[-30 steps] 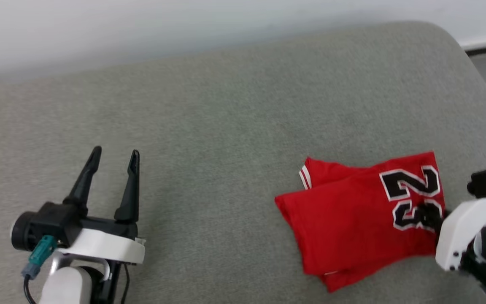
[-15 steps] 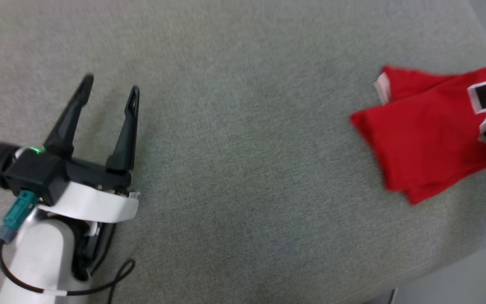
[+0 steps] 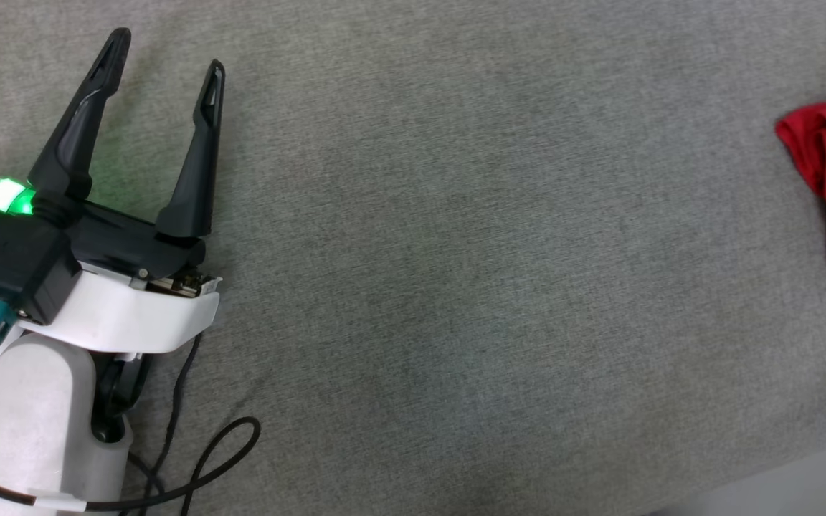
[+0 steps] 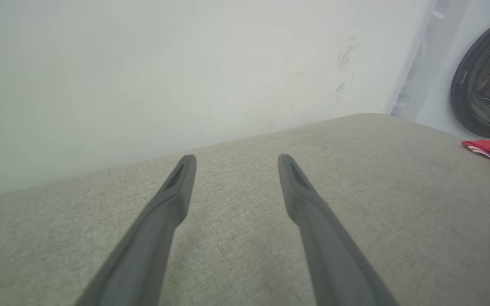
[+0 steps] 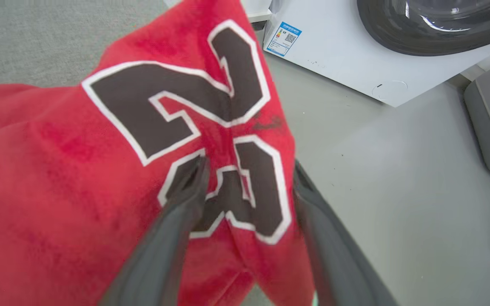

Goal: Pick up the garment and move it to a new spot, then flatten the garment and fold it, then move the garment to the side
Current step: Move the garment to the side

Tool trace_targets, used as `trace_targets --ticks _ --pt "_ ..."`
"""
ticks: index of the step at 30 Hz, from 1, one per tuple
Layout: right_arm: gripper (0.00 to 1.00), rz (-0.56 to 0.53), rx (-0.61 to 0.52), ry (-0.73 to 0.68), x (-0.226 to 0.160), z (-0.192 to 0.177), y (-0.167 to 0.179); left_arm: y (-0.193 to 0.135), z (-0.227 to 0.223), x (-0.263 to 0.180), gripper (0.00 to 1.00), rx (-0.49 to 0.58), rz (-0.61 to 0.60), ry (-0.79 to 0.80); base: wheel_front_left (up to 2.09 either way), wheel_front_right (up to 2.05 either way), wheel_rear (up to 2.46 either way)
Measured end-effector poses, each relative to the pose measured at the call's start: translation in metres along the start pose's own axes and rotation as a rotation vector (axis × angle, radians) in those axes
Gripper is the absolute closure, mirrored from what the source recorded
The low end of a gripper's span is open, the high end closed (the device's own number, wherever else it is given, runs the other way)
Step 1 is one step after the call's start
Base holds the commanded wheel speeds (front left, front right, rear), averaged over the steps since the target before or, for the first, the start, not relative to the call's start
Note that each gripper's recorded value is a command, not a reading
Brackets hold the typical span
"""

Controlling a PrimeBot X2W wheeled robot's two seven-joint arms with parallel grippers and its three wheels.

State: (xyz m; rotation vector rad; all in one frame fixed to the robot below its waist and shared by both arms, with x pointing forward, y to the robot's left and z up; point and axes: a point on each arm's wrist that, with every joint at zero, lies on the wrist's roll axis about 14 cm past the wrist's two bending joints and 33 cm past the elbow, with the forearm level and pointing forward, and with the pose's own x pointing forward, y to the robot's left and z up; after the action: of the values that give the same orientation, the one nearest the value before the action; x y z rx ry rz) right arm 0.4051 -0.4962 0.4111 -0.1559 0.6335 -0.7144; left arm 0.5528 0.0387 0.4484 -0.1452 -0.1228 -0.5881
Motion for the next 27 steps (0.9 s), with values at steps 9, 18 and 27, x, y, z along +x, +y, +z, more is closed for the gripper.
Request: trace_targets --ticks 9,18,27 --pt "0.0 -0.068 0.009 -0.149 -0.004 0.02 -0.032 -0.001 0.009 -0.008 0.0 -0.004 0.029 -0.004 0.0 0.0 0.0" --pt "0.0 -0.024 0.076 -0.325 -0.034 0.044 -0.044 -0.004 0.031 -0.038 0.0 -0.008 0.108 0.007 0.0 0.0 0.0" --pt "0.0 0.096 0.156 -0.419 -0.071 0.034 -0.022 -0.01 0.056 -0.076 0.0 -0.002 0.2 0.011 0.0 0.0 0.0"
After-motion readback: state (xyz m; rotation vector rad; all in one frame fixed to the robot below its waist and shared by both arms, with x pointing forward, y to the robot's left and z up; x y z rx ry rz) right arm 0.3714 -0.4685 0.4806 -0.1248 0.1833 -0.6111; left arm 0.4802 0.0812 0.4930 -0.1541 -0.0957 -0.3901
